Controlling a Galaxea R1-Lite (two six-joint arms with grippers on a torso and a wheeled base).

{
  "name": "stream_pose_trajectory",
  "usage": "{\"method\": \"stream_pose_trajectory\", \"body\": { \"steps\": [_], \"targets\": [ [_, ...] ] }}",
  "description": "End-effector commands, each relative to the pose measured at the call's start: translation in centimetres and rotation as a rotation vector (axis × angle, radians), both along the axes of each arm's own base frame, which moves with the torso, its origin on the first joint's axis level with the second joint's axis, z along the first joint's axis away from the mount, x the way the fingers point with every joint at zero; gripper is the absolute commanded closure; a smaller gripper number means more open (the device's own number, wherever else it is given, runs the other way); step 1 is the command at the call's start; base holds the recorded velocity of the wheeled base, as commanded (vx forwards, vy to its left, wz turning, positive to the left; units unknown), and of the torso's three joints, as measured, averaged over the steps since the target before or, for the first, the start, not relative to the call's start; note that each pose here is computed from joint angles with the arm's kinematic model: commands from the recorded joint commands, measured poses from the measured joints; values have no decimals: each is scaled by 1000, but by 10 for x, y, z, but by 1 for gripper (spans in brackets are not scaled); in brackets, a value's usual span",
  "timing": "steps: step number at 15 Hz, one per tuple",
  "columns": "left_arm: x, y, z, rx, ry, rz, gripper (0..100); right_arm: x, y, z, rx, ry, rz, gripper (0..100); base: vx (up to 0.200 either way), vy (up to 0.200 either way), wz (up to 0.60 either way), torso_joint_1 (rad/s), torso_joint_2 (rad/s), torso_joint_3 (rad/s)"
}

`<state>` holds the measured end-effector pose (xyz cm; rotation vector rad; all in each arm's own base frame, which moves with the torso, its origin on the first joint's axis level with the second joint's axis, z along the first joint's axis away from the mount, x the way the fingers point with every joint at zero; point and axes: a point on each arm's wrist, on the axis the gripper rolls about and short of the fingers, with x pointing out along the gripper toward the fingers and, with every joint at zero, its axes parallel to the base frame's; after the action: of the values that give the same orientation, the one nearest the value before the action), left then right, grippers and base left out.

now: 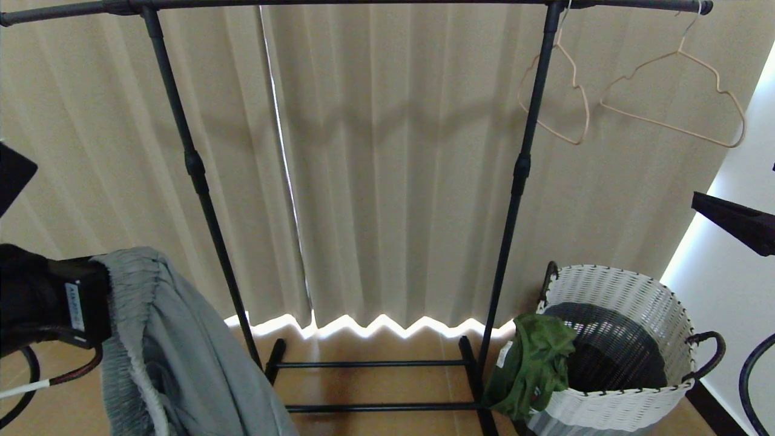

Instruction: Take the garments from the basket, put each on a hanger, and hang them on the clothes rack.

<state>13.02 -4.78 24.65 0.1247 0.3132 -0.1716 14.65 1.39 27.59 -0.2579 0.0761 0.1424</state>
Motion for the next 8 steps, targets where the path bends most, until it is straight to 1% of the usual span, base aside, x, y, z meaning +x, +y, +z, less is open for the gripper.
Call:
{"method": "stream_pose_trajectory", "body": {
  "steps": [1,3,4,6,8],
  "targets": [
    [-12,5,-3,-12,-15,2,100,2,-4,-11,-4,11,-25,0,0,0,0,0,0,0],
    [-13,6,-3,-13,-21,6,100,6,-6,-23,-3,-16,-42,0,0,0,0,0,0,0],
    [-12,8,-3,-8,-29,17,100,11,-8,-27,-1,-28,-57,0,0,0,0,0,0,0],
    [-9,10,0,-16,-55,39,100,20,-16,-32,0,-60,-96,0,0,0,0,0,0,0],
    [-8,12,2,-12,-75,59,100,22,-16,-36,-1,-58,-91,0,0,0,0,0,0,0]
  ]
}}
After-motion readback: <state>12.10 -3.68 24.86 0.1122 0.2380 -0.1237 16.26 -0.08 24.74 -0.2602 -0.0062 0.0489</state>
